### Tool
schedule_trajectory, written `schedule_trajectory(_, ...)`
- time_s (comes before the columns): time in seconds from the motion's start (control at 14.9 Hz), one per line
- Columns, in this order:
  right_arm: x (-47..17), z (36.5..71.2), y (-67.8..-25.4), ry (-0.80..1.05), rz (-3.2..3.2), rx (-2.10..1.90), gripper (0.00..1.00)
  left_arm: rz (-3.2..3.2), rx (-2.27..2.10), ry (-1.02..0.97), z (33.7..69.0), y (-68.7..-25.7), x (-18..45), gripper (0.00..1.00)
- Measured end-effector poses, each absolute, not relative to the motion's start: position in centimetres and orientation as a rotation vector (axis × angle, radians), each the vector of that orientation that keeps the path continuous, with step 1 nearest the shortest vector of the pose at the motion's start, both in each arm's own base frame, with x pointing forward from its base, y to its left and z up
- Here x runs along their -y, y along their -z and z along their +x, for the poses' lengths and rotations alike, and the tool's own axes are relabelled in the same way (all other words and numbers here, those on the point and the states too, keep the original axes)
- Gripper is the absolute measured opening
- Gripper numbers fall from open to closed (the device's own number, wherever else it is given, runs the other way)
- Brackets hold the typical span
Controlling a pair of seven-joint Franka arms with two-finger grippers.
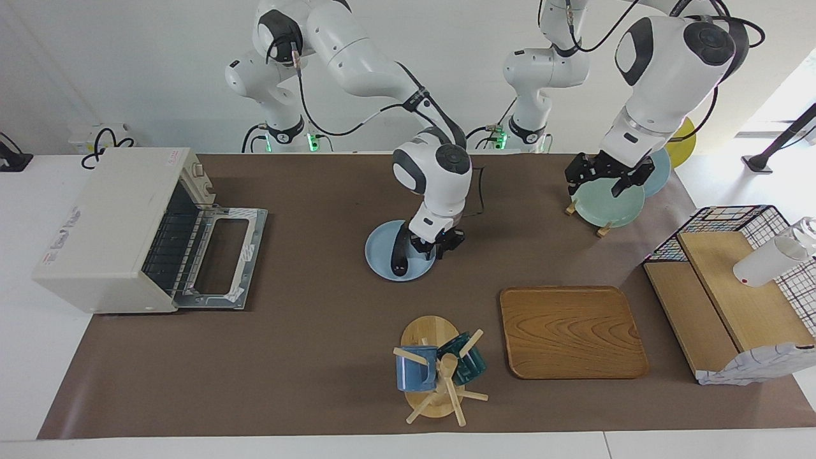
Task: Put eggplant into oven
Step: 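Carry the eggplant toward the oven with the right gripper while the left gripper retracts, then insert the eggplant into the oven and open the right gripper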
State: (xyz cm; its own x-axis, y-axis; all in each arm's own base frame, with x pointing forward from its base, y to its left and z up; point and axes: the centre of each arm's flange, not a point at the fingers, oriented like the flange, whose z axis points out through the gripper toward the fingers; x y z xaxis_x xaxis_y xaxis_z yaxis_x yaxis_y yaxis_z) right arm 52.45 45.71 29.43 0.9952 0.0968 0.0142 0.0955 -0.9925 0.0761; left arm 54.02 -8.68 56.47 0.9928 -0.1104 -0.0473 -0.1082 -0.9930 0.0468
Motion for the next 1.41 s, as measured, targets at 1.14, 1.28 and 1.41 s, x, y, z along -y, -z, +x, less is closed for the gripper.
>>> schedule_trajectory(1.14,-12.0,54.0,-41.2,0.250,2.929,-0.233,0.03,3.141,0.203,0.130,54.3,-57.2,9.4,1.00)
schedule_trajectory(1.28,-7.4,52.8,-40.7,0.274,2.946,-0.279,0.03,3.139,0.198,0.131,54.1,-56.7,9.3,1.00)
schedule_trajectory(1.41,-4.9,52.0,-40.7,0.289,2.951,-0.315,0.03,3.140,0.195,0.139,53.5,-56.6,9.2,1.00)
